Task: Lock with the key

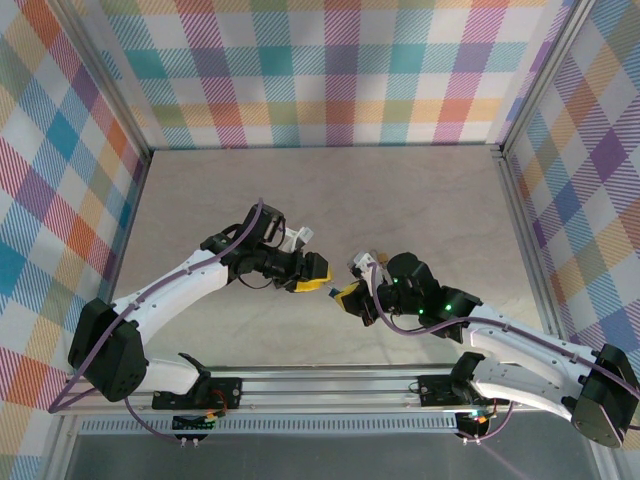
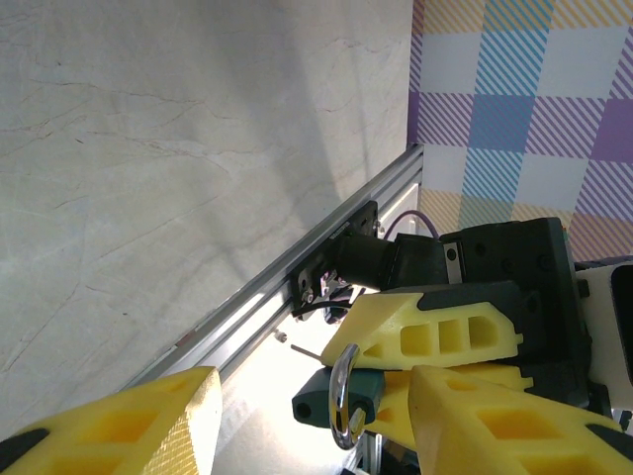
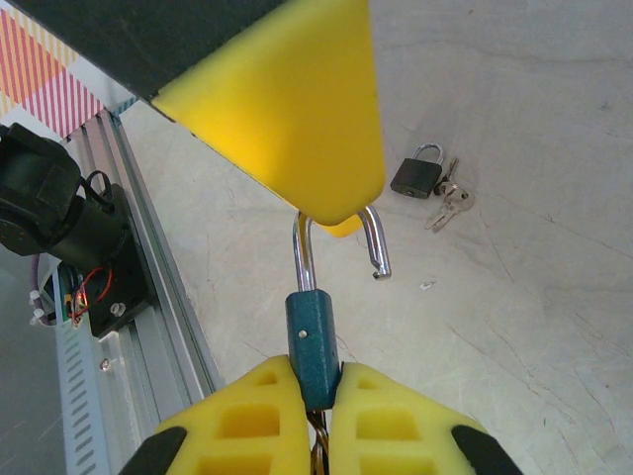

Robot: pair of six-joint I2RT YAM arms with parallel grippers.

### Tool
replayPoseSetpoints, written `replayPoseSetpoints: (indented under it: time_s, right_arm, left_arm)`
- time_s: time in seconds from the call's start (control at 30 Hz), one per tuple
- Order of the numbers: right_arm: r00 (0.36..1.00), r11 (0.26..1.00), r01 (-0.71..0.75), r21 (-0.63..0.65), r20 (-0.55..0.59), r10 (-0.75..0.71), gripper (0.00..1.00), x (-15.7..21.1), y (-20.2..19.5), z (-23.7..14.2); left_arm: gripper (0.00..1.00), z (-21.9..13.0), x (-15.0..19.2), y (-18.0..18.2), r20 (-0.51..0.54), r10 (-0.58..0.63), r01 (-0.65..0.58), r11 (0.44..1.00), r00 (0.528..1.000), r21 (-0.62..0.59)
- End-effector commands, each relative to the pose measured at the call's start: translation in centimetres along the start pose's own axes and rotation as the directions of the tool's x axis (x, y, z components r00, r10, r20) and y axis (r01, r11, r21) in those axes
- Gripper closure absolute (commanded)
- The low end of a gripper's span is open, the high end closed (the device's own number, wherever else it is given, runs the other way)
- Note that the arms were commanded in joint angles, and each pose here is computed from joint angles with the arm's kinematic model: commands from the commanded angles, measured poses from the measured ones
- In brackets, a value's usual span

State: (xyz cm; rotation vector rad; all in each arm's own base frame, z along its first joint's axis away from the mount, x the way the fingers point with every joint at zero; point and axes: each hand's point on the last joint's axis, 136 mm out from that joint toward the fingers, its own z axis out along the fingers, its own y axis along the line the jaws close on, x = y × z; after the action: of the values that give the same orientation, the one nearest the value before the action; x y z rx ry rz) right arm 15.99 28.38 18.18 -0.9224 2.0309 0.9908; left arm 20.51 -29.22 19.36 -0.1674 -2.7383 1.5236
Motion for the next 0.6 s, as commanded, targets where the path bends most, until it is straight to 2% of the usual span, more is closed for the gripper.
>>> replayPoseSetpoints:
  time_s: [0.0,0.57]
  right_arm:
    - [0.995,0.998,0.059,-0.035,0.082,-0.056,1.0,-2.5,1.3,-0.9]
    - [0.988,0.995,0.09,-0.041,0.126,-0.085,1.0,-3.4,1.8,-1.8]
  left_arm:
    - [0.48,-0.2,-0.1,-0.1,-0.004,-0.002,0.002,1.0,1.0,0.012]
    - [0.65,0.0,1.2,0.5,-0.046,-0.01,0.011,1.0,0.999,0.016]
